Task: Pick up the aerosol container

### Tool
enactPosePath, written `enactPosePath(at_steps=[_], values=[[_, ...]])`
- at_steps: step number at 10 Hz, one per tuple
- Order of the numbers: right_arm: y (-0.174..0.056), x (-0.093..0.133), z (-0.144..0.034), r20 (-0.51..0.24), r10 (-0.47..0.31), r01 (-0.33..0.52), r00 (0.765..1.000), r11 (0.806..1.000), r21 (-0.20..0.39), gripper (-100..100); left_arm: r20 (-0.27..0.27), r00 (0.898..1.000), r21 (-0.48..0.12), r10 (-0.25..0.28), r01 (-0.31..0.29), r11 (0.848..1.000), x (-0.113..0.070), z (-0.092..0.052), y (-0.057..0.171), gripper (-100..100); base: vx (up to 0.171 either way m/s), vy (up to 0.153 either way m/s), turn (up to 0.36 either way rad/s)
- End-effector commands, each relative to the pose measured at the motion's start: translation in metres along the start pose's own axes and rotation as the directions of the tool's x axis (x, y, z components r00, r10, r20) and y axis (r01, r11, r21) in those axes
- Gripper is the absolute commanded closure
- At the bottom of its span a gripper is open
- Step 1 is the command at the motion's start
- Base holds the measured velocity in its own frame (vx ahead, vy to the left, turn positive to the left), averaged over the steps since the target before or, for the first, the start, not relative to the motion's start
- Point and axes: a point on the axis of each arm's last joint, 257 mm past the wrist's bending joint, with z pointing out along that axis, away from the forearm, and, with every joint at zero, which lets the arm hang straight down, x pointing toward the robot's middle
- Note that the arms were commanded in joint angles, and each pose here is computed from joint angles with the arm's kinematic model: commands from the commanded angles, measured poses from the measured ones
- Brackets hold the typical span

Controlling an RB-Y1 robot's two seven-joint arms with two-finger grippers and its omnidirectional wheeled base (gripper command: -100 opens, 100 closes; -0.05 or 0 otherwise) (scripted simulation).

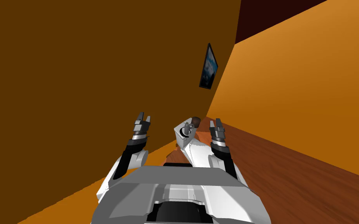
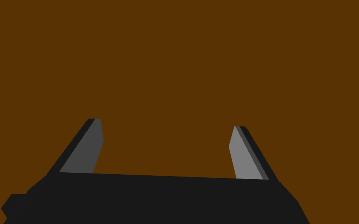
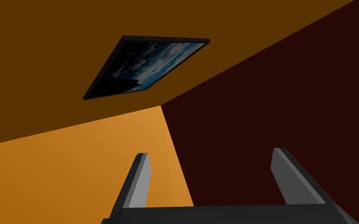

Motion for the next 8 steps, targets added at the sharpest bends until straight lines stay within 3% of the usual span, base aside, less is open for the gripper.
enactPosePath(at_steps=[1,6,8], values=[[-0.003,0.002,-0.001,-0.027,-0.016,0.016,1.000,1.000,0.000,-100,0.000,1.000,0.000,0.000,0.000,1.000,0.000,0.000,0.000,0,-0.028,0.012,-0.002],[-0.032,-0.004,-0.008,-0.106,-0.105,0.108,0.989,0.994,0.019,-100,0.000,1.000,0.000,0.000,0.000,1.000,0.000,0.000,0.000,0,-0.093,0.053,-0.004],[-0.050,-0.013,-0.012,-0.121,-0.153,0.158,0.981,0.987,0.035,-100,0.000,1.000,0.000,0.000,0.000,1.000,0.000,0.000,0.000,0,-0.170,0.092,0.008]])
